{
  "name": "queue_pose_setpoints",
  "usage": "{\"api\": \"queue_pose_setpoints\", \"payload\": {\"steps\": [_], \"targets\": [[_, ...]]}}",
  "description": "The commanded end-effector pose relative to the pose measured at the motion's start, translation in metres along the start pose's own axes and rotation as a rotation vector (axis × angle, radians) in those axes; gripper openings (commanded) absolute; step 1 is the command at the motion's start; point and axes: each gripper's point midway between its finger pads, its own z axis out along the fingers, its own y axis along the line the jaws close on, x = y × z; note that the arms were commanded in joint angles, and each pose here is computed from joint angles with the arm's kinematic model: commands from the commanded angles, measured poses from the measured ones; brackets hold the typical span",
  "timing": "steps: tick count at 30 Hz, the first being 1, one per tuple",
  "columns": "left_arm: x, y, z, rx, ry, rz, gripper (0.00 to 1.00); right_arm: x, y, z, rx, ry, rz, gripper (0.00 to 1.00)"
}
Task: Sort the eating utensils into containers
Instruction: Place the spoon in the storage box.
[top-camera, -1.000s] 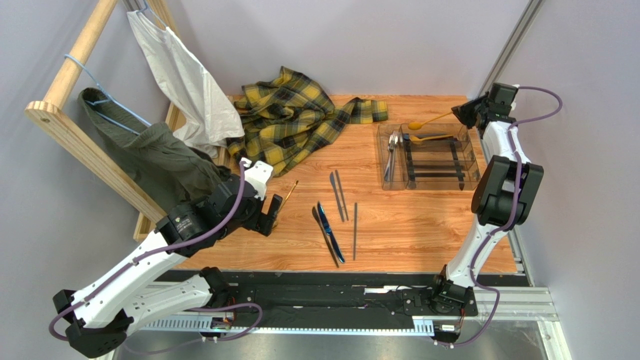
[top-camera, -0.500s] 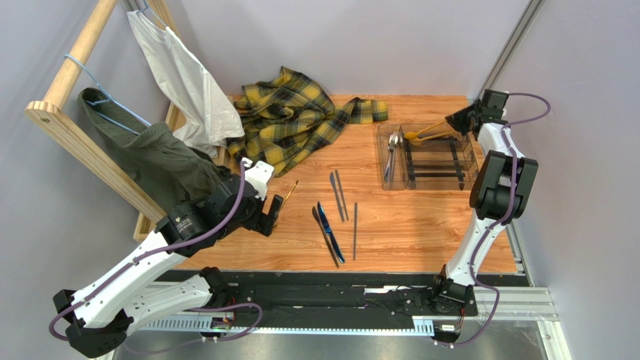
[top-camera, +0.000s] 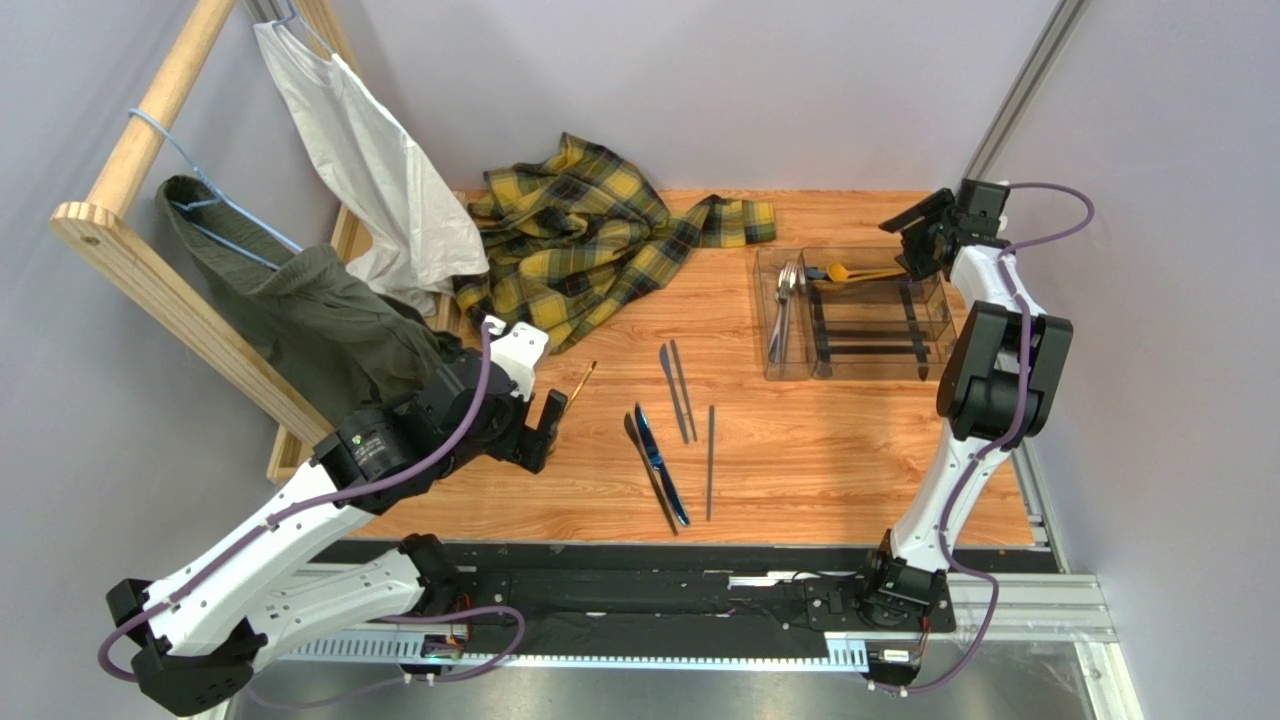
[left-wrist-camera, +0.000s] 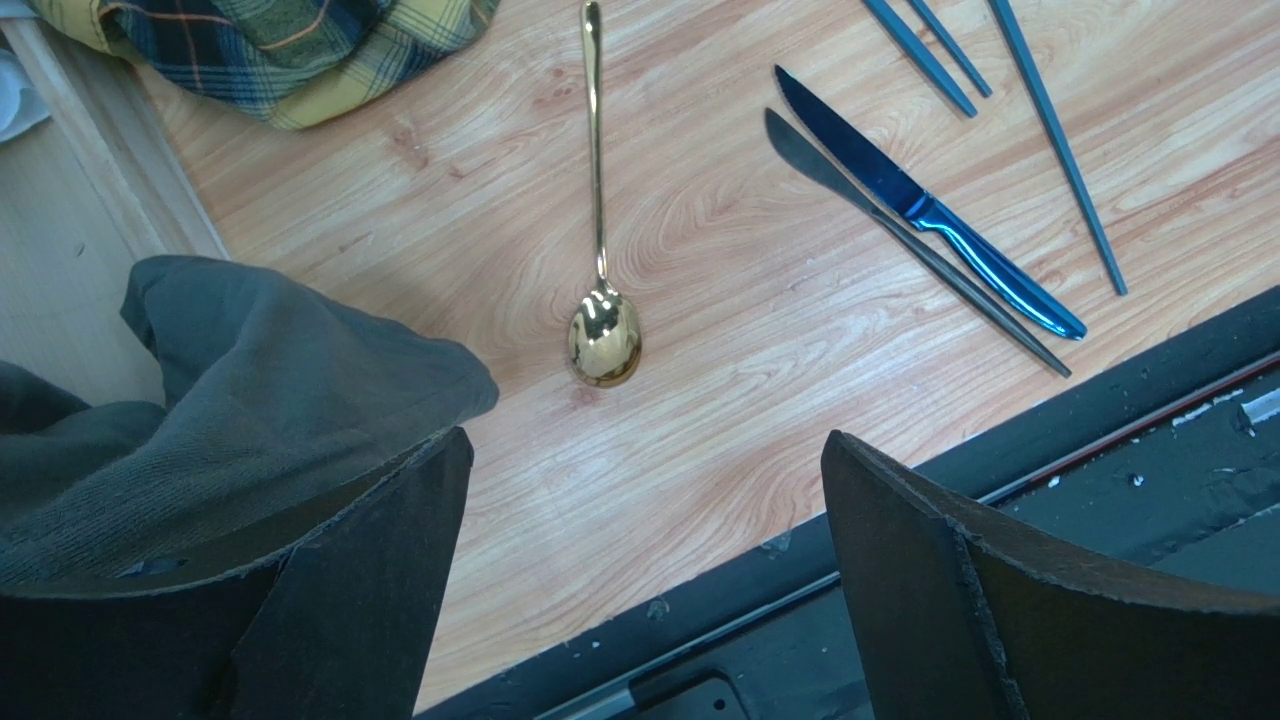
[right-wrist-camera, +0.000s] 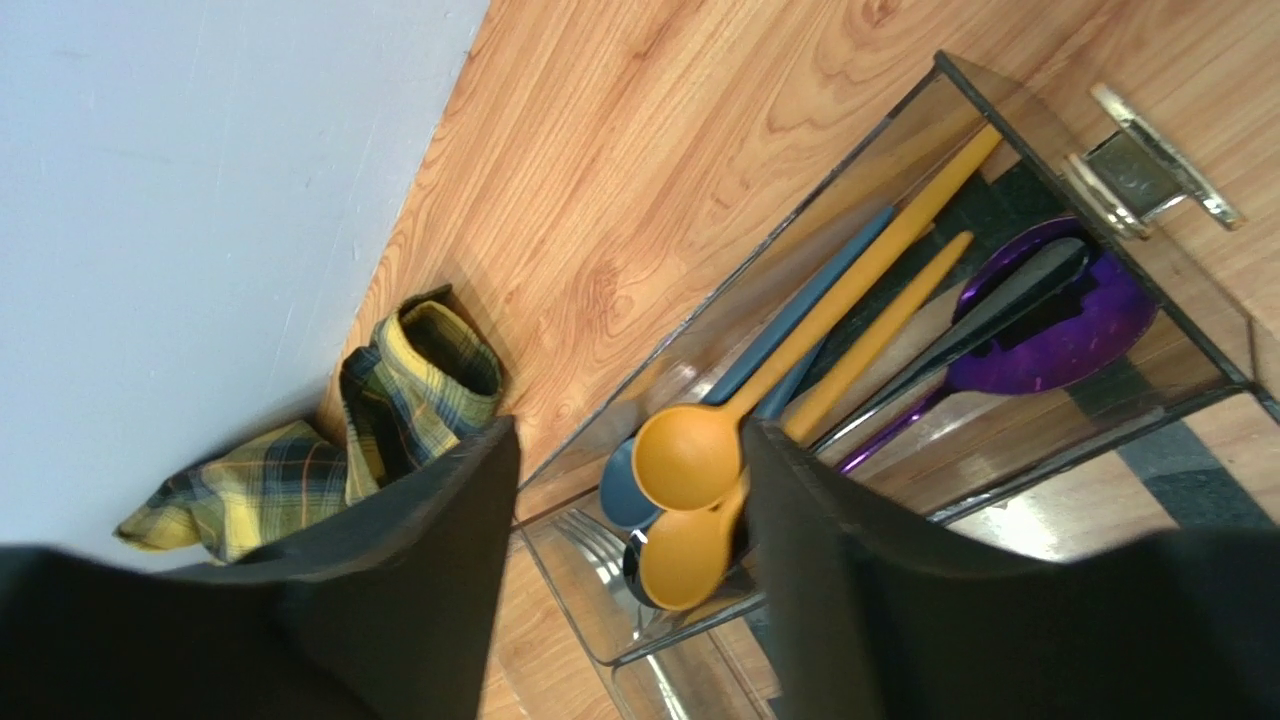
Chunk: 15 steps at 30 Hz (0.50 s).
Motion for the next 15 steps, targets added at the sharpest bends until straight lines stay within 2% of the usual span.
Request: {"api": "queue_pose_setpoints", "payload": {"steps": [1, 4, 10, 15], "targets": [[-0.004, -0.003, 0.002, 0.017, -0.017, 0.019, 0.96, -0.036, 0.034, -0.049, -0.038, -0.161, -0.021, 0.72], [-0.004, -0.003, 0.002, 0.017, -0.017, 0.019, 0.96, -0.053, 0.048, -0.079, -0.045, -0.257, -0.012, 0.84], [-0.004, -0.003, 0.003, 0.014, -0.011, 0.021, 0.96, -0.063, 0.097, -0.130, -0.197, -0.310, 0.004, 0.85], [-0.003, -0.002, 0.004, 0.004, -0.008, 0.021, 0.96, -0.038, 0.131, -0.155, -0.338, -0.262, 0.000, 0.84]]}}
